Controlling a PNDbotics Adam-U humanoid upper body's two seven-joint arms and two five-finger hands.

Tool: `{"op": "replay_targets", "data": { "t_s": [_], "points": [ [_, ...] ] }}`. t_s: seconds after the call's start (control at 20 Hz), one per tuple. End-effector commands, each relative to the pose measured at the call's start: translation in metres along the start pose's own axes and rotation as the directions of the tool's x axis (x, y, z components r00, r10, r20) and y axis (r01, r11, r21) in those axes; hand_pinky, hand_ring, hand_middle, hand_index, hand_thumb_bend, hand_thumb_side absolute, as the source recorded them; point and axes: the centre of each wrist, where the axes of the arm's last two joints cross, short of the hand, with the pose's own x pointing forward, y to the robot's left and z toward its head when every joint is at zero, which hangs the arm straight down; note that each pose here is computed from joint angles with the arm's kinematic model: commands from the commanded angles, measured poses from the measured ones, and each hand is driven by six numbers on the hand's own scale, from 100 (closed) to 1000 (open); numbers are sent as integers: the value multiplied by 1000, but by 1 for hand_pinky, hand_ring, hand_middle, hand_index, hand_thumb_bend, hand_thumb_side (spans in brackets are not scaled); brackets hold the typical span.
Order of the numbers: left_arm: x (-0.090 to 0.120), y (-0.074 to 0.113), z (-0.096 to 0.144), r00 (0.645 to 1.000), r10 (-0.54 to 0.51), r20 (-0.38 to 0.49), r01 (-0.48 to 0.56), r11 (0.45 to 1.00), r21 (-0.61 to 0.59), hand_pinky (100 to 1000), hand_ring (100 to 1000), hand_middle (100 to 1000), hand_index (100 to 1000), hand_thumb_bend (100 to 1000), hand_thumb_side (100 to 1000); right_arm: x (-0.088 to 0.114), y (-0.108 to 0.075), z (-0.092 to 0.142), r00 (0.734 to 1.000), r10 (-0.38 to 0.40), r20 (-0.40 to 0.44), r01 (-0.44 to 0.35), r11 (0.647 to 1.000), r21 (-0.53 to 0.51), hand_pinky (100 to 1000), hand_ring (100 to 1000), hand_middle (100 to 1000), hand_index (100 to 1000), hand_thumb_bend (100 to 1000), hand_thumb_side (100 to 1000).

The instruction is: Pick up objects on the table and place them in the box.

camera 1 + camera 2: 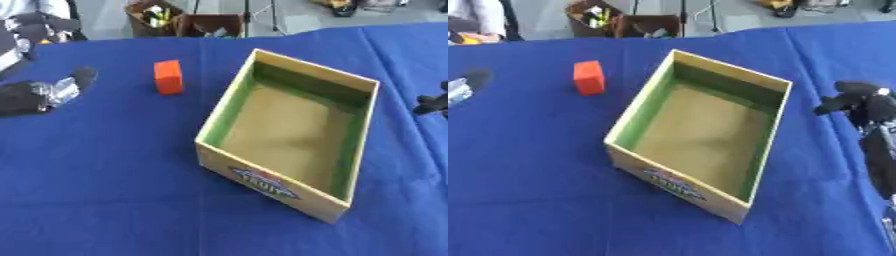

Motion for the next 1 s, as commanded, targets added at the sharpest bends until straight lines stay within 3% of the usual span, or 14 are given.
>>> {"op": "replay_targets", "data": {
  "t_s": [0.05,0.35,0.5,0.6,1.0],
  "points": [
    [-3,13,-1,999,-36,-4,36,999,8,603,814,872,992,525,1000,7,-3,-4,1000,10,24,-11,1000,14,839,620,542,771,100,829],
    [-23,16,-20,999,-31,-23,29,994,-103,635,836,898,1000,528,1000,7,-2,-5,1000,11,27,-12,999,35,839,620,542,770,100,829],
    [-38,13,-31,999,-25,-39,17,983,-185,655,844,895,990,677,1000,8,-2,-6,999,14,29,-15,999,45,840,620,541,769,100,829],
    [-46,12,-37,999,-23,-35,14,974,-225,661,846,891,990,715,1000,8,-2,-6,999,16,28,-17,999,50,841,620,540,769,100,831],
    [-60,16,-54,997,-68,-43,53,955,-291,678,846,892,1000,751,983,7,0,-7,999,20,29,-22,998,63,843,618,537,768,100,834]
  ]
}}
